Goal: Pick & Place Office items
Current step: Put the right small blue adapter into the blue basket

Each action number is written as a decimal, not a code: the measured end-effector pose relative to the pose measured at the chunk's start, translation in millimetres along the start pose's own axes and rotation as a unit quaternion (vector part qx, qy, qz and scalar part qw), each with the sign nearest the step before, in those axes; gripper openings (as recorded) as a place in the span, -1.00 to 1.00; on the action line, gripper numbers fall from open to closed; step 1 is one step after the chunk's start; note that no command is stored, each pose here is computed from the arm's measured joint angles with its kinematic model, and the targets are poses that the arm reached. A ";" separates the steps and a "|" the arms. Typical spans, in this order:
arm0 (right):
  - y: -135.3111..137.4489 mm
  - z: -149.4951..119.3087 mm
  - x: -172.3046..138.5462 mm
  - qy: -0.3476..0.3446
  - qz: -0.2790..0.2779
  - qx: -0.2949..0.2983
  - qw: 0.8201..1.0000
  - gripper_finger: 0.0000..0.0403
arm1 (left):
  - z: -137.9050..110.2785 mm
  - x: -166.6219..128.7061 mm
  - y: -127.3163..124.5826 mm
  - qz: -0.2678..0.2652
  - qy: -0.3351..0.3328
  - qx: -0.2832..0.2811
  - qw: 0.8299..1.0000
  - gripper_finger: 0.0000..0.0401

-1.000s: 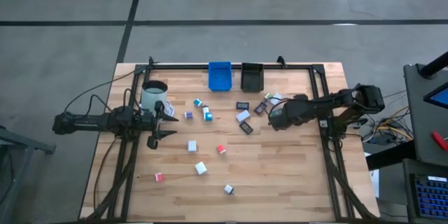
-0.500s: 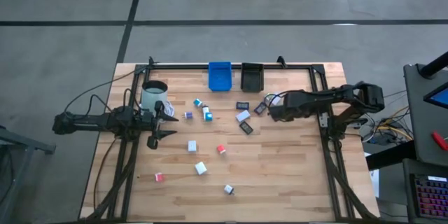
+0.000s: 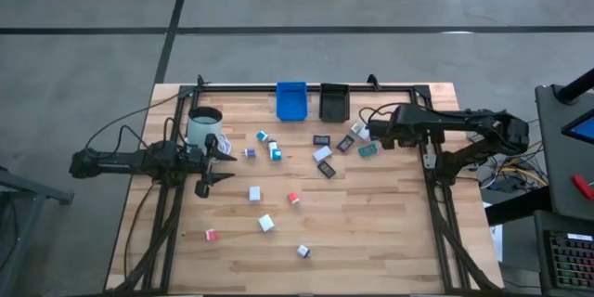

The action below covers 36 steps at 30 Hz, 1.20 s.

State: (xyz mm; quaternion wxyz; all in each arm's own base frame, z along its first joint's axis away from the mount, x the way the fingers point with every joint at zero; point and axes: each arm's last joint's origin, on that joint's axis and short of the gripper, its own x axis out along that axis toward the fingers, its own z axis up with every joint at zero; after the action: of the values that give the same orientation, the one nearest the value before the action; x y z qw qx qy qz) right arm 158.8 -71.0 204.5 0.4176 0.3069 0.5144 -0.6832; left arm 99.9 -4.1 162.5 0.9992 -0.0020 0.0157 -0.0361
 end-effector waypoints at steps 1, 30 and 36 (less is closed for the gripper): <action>1.5 1.8 1.3 0.002 0.002 -0.003 1.000 -0.54 | 0.1 0.0 0.0 0.000 0.000 0.000 1.000 0.13; 31.3 3.3 26.9 0.030 -0.031 -0.046 0.998 -0.38 | 0.0 0.0 0.0 0.000 0.000 0.000 1.000 0.13; 30.3 4.1 24.6 0.027 -0.018 -0.051 0.998 -0.23 | 0.0 0.0 0.0 0.000 0.000 0.000 1.000 0.13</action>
State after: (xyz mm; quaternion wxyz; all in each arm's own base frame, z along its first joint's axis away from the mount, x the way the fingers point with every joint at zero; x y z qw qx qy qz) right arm 174.3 -85.0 171.4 0.4062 0.2940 0.5655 -0.6549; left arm 99.9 -4.1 162.5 0.9992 -0.0021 0.0157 -0.0358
